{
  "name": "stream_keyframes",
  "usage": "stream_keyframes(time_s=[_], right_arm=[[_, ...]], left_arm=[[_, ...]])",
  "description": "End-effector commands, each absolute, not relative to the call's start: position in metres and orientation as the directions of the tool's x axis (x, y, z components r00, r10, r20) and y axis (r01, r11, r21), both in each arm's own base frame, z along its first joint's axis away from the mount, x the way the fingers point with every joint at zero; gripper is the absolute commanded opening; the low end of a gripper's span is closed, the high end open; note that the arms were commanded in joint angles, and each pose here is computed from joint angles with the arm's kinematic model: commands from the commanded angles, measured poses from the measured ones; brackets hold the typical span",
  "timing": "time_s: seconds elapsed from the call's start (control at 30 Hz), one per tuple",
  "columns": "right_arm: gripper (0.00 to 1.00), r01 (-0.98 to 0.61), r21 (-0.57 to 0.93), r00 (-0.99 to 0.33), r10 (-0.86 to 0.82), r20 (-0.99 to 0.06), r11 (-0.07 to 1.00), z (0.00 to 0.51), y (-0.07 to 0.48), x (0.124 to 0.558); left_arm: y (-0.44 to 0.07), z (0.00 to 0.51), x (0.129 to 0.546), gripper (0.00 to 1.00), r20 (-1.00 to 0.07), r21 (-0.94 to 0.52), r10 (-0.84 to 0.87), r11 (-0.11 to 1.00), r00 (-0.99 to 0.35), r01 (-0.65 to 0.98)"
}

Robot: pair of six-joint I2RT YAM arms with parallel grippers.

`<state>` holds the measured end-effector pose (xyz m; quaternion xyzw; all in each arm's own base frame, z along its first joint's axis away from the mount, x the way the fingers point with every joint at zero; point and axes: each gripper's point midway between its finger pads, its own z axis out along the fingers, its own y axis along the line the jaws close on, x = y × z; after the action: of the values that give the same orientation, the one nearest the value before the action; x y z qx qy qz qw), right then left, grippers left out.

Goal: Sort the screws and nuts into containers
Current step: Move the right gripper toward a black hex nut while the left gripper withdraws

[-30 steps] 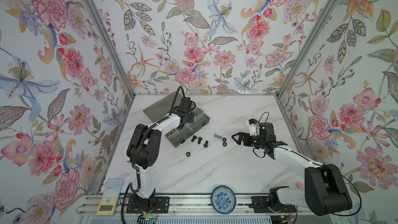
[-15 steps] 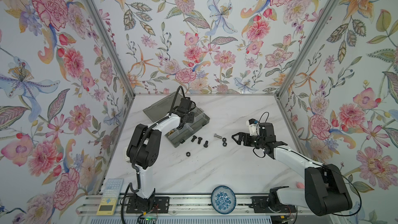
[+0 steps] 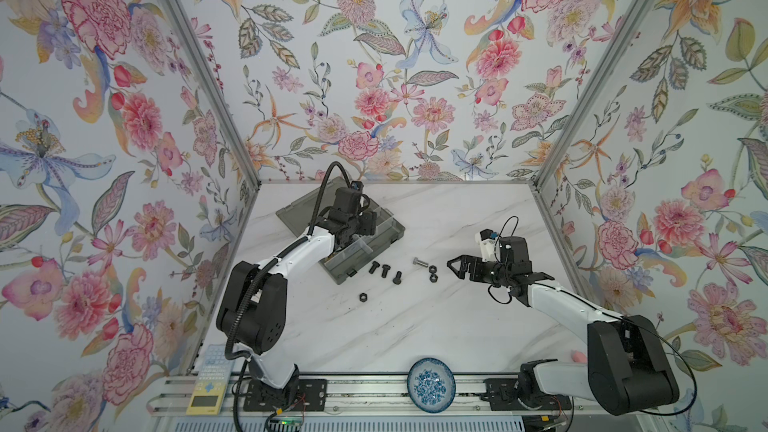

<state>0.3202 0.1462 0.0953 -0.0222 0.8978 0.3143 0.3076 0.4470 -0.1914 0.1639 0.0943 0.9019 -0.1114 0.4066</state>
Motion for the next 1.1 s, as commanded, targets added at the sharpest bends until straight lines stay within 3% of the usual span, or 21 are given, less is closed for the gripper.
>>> stream_keyframes(time_s=[0.0,0.3,0.6,1.07], right_arm=[[0.99,-0.246,0.556,-0.806,0.152,-0.572,0.794,0.097,0.152,0.322],[0.99,-0.413,0.526,-0.753,0.046,-0.657,0.743,0.118,0.189,0.313],[0.99,-0.650,0.389,-0.618,-0.157,-0.770,0.653,0.139,0.250,0.290],[1.00,-0.806,0.286,-0.501,-0.340,-0.796,0.518,0.128,0.338,0.263]], left_arm=[[-0.193,0.169,0.436,0.78,-0.757,-0.186,0.047,0.941,-0.652,0.284],[-0.195,0.156,0.410,0.80,-0.734,-0.262,0.014,0.916,-0.678,0.303],[-0.190,0.160,0.380,0.81,-0.743,-0.311,-0.018,0.894,-0.669,0.321],[-0.144,0.154,0.336,0.87,-0.749,-0.359,-0.141,0.907,-0.648,0.218]])
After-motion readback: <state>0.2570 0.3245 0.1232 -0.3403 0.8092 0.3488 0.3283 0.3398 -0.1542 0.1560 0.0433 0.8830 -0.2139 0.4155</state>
